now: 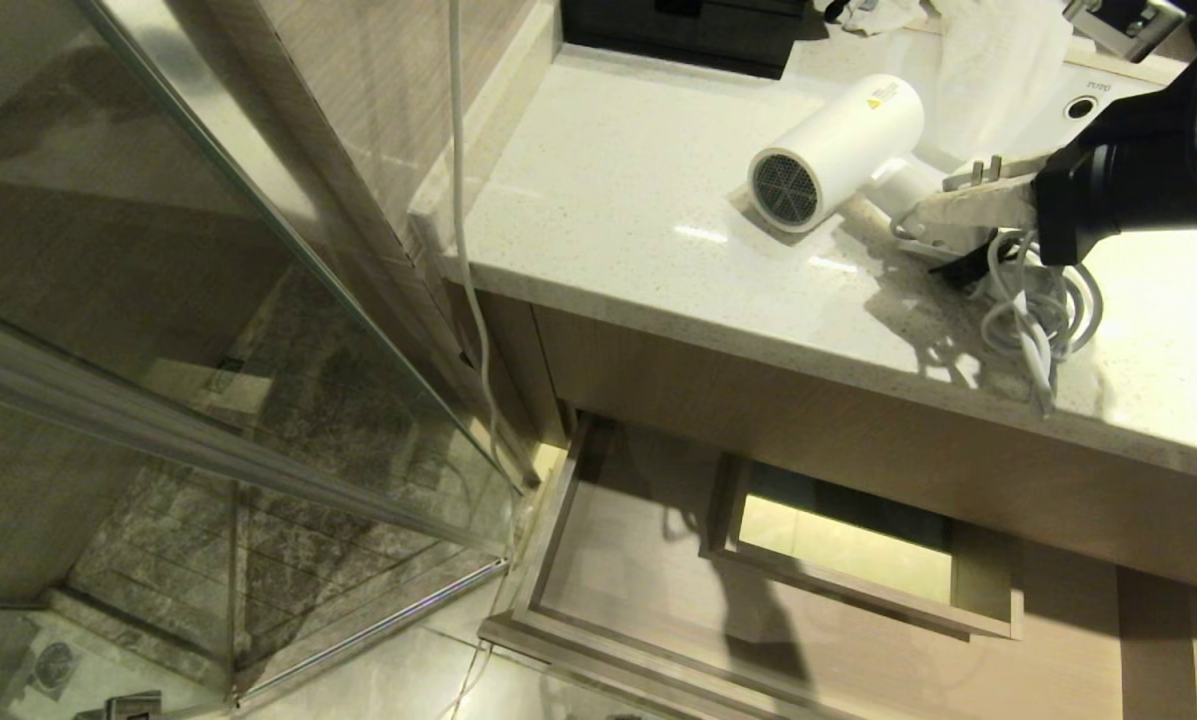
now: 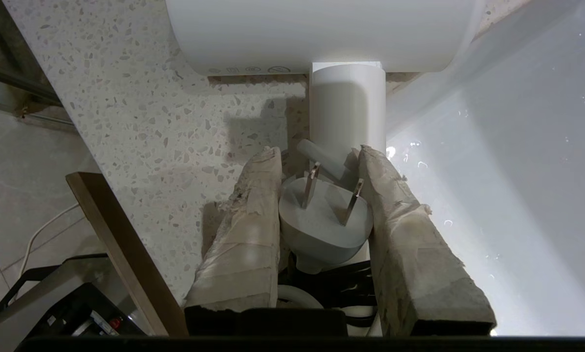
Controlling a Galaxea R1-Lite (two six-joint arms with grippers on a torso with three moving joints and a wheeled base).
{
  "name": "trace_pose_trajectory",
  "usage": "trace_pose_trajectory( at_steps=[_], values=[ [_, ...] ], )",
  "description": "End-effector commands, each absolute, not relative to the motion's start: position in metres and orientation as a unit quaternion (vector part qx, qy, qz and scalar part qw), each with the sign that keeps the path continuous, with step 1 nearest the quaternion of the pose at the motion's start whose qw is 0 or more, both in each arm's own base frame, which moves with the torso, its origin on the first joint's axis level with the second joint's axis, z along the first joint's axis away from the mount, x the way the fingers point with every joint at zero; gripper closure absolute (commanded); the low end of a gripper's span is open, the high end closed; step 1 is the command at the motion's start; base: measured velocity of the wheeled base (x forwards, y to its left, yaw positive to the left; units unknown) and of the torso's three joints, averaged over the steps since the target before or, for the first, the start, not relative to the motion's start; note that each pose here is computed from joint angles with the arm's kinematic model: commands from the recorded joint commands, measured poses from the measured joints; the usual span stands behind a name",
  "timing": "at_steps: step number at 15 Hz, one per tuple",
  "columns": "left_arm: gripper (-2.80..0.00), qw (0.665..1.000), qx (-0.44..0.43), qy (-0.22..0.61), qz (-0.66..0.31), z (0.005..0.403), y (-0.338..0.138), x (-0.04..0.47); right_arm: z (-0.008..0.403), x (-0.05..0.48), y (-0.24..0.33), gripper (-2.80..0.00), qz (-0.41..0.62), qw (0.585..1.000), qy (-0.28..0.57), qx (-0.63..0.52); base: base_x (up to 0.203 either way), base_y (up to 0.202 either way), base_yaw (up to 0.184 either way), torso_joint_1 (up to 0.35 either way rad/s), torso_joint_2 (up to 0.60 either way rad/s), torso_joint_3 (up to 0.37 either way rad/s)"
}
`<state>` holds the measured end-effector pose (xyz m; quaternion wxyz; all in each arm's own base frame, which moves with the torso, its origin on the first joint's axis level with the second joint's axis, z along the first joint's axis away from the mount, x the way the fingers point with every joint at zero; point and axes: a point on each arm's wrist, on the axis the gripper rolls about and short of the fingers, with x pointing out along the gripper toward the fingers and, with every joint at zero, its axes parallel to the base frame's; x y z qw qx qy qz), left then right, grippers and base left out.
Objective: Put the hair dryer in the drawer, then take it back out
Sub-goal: Place it on the countertop
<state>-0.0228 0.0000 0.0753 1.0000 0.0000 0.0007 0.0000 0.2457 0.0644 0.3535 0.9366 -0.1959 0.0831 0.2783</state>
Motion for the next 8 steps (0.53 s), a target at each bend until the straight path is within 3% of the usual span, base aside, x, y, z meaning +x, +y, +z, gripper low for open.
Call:
trace_pose_trajectory(
  at_steps=[1,8],
  values=[
    [0.00,1.000,0.000,0.001,0.000,0.0753,0.0000,-0.0228,0.3490,0.2492,0.0661,0.00,0.281,0.934,0.095,-0.197,0.000,0.000,0.000,0.000,0.00,0.000],
    [0.00,1.000,0.000,0.001,0.000,0.0753,0.0000,-0.0228,0.3486,0.2527,0.0679,0.00,0.283,0.934,0.092,-0.195,0.000,0.000,0.000,0.000,0.00,0.000]
  ],
)
